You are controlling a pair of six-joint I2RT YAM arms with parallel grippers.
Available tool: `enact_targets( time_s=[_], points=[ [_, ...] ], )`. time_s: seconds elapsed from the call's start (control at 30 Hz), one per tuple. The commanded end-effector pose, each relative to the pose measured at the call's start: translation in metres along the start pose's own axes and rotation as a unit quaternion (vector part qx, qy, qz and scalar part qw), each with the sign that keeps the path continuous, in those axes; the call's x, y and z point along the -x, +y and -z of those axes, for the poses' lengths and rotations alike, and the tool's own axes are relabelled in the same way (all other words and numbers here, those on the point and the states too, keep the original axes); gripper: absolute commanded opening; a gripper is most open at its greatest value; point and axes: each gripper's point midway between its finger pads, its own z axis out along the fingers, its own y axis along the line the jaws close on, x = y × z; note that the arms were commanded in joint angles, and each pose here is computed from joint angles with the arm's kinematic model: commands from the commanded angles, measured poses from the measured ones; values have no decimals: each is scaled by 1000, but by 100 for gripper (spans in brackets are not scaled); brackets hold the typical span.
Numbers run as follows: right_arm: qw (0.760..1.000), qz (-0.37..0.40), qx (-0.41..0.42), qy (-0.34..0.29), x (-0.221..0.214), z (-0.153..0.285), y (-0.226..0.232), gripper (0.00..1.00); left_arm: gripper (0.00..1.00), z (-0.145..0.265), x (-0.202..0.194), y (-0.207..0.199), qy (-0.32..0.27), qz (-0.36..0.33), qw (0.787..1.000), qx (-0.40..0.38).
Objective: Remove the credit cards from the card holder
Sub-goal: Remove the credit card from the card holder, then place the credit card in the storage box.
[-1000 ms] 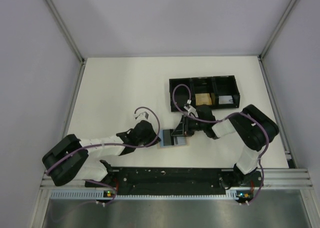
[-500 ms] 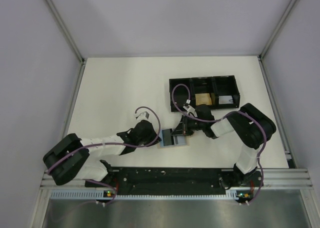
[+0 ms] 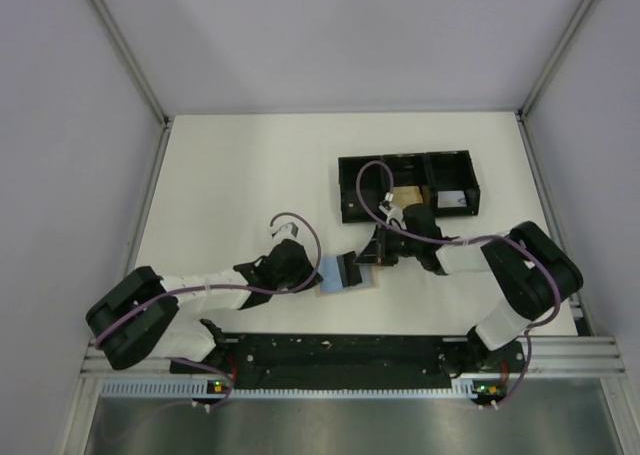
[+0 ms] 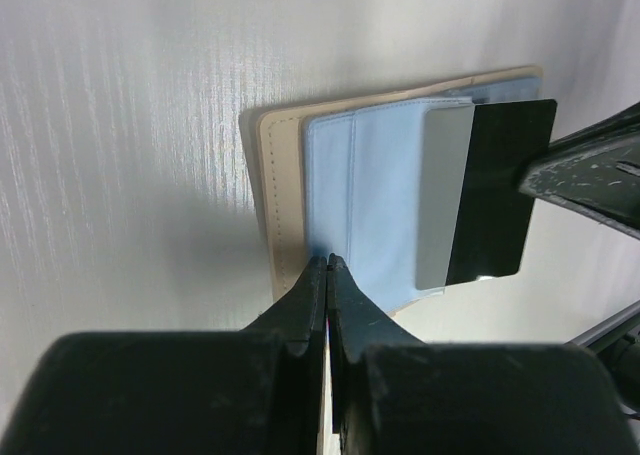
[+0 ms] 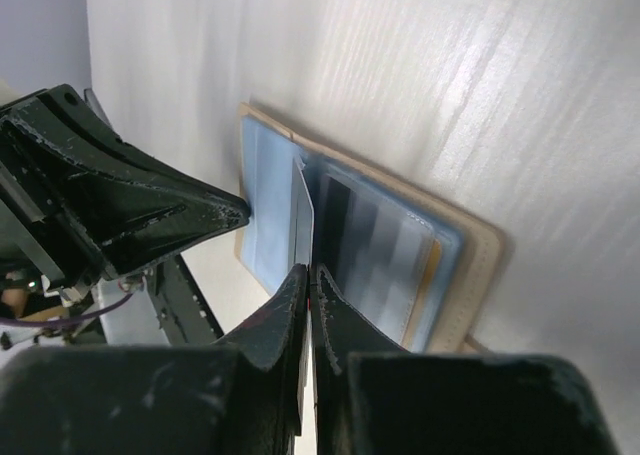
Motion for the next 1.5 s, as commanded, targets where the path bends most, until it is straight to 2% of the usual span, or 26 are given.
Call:
enact_targets(
  time_s=[0.0,0.27,0.47,0.57,0.67,0.77,1.0,1.1,1.3,1.47],
  points=[
    [998,30,-45,-31,12,16,-11,0,0,2,-2,14,2,-8,1000,28],
    [996,57,-62,-40,15,33,-3,0,2,16,11,6,-22,-7,1000,17],
    [993,94,-50,-53,20,44,13,0,20,35,27,-22,-38,-4,999,-18],
    [988,128,-46,-73,29,55,28,0,39,48,41,-43,-52,-4,998,-42],
    [977,182,-51,-95,37,65,44,0,75,61,55,-65,-65,-3,996,-65],
    [960,247,-65,-118,42,72,58,0,94,72,67,-83,-69,14,995,-76],
    [900,393,-80,-171,45,82,90,0,98,93,80,-128,-46,56,991,-116],
    [863,460,-88,-190,43,82,106,0,97,96,83,-141,-46,62,987,-141],
    [776,567,-131,-246,48,85,129,0,90,99,86,-146,-45,68,987,-138],
    [750,592,-140,-261,47,86,141,0,79,94,84,-147,-39,80,986,-139]
  ],
)
